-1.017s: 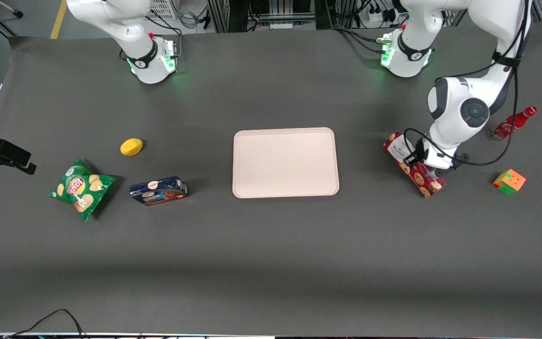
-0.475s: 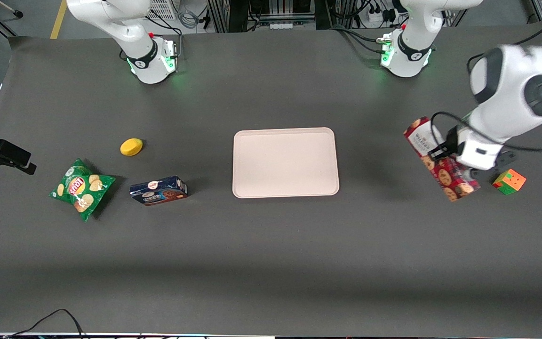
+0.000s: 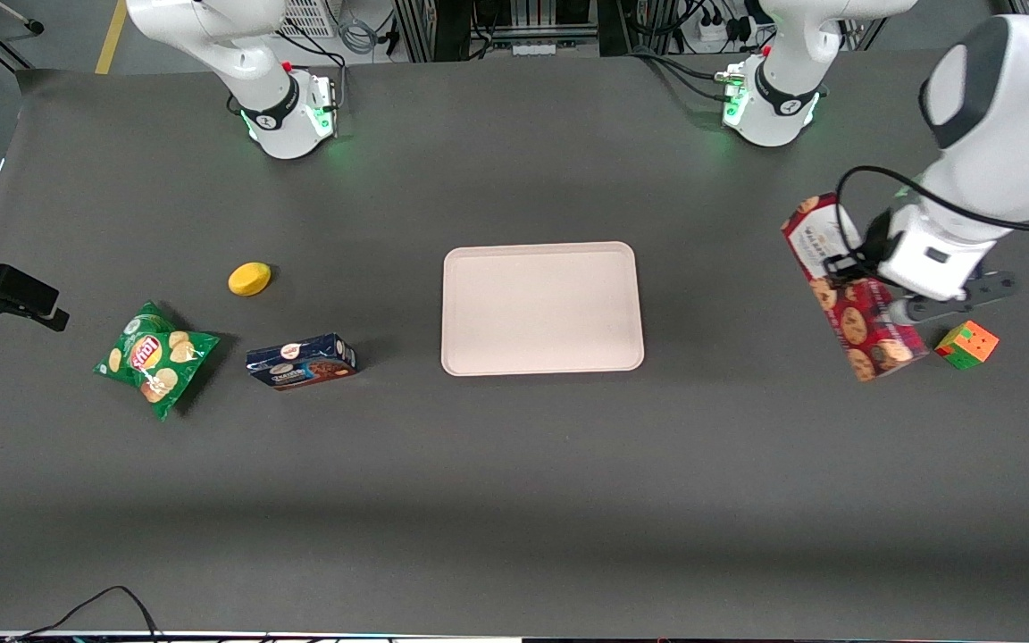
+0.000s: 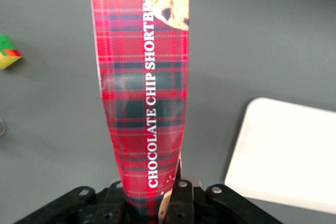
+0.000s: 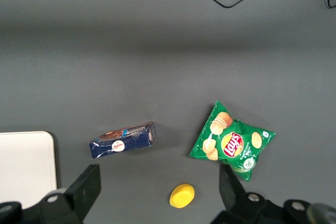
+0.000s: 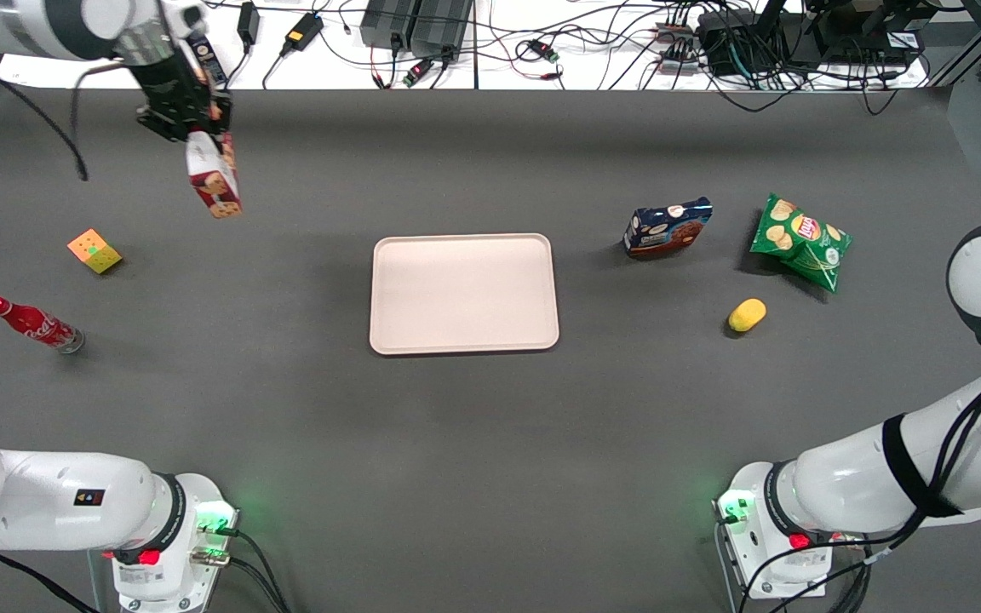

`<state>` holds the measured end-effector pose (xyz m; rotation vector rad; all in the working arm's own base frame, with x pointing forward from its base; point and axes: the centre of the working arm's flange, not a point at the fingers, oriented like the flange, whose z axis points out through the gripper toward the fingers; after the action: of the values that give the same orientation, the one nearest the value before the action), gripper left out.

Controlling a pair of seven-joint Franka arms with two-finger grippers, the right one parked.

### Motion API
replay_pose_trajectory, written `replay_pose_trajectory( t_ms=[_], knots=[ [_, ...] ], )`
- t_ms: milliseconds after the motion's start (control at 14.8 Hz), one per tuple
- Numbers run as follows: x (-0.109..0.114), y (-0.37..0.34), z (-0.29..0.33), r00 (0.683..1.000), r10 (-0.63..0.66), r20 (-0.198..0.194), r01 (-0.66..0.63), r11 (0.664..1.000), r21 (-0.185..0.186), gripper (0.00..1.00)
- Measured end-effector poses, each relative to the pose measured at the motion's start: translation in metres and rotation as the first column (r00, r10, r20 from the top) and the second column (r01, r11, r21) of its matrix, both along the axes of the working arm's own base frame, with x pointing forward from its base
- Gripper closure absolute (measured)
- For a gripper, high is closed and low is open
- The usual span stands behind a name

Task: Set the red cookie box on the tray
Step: 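Lift the box with the left gripper and carry it over the pink tray, then lower the box onto the tray and open the left gripper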

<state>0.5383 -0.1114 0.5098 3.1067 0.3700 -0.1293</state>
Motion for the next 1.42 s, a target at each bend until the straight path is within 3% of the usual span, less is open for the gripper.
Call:
replay_pose_trajectory(
  t_ms=[136, 475, 610, 881, 1288, 1424],
  knots=[
    [-0.011, -0.051, -0.001, 0.995, -0.096, 0.001, 0.096, 0.995, -0.001, 0.75],
    [-0.063, -0.187, -0.005, 0.959, -0.285, 0.013, 0.285, 0.959, -0.012, 0.75],
    [-0.081, -0.226, -0.016, 0.963, -0.268, 0.013, 0.268, 0.963, -0.021, 0.75],
    [-0.111, -0.285, -0.076, 0.979, -0.200, 0.037, 0.199, 0.980, 0.025, 0.75],
    [-0.108, -0.289, -0.195, 0.973, -0.228, 0.020, 0.225, 0.968, 0.110, 0.75],
    [-0.107, -0.293, -0.224, 0.967, -0.254, 0.021, 0.250, 0.961, 0.121, 0.75]
  ],
)
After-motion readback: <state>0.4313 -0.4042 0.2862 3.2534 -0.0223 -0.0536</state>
